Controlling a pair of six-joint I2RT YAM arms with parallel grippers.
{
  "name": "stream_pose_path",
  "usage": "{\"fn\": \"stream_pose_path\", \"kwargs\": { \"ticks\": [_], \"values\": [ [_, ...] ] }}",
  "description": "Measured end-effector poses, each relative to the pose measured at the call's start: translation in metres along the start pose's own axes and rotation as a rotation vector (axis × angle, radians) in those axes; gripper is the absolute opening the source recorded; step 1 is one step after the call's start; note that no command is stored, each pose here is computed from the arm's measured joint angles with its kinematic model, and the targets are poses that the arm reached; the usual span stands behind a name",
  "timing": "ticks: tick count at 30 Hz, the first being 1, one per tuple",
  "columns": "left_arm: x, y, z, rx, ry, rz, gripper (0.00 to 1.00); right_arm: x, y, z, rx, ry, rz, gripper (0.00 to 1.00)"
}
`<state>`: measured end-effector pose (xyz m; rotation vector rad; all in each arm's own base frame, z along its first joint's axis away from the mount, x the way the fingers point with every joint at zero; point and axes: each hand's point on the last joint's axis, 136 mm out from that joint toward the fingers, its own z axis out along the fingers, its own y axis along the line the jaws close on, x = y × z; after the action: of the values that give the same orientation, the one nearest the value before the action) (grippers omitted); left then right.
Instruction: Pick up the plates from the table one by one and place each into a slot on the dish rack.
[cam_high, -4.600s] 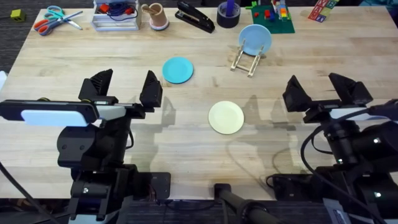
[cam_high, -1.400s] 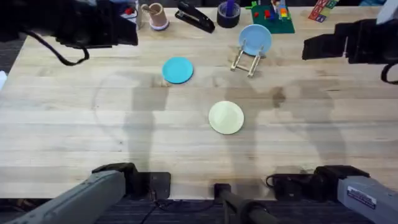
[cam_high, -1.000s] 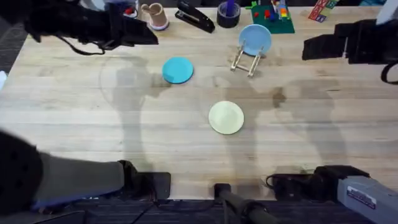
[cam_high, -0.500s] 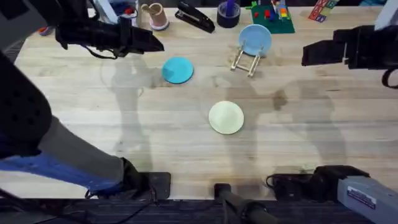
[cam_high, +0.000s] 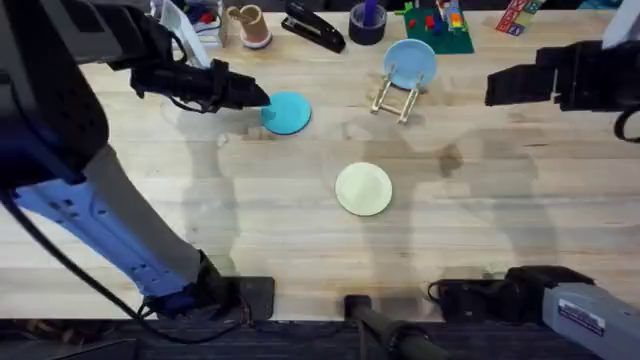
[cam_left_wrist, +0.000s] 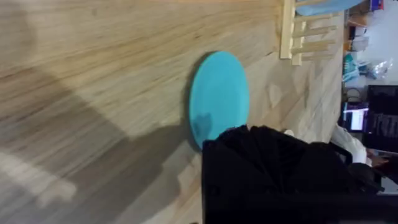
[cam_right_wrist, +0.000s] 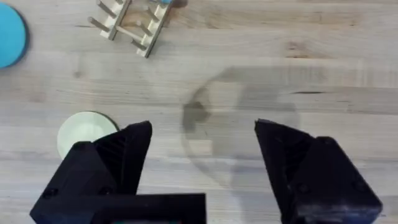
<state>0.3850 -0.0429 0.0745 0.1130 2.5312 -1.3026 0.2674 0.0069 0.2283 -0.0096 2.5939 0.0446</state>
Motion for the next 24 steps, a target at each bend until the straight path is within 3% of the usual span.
{"fn": "stream_pose_path", "kwargs": {
  "ticks": [9,24],
  "values": [
    [0.010,0.026,0.018,0.014,0.035,-0.058,0.041,0.000,0.000,0.000,0.000,0.000,0.000,0.995],
    [0.006,0.036,0.019,-0.039,0.034,-0.043,0.041,0.000,0.000,0.000,0.000,0.000,0.034,0.995]
  ]
}}
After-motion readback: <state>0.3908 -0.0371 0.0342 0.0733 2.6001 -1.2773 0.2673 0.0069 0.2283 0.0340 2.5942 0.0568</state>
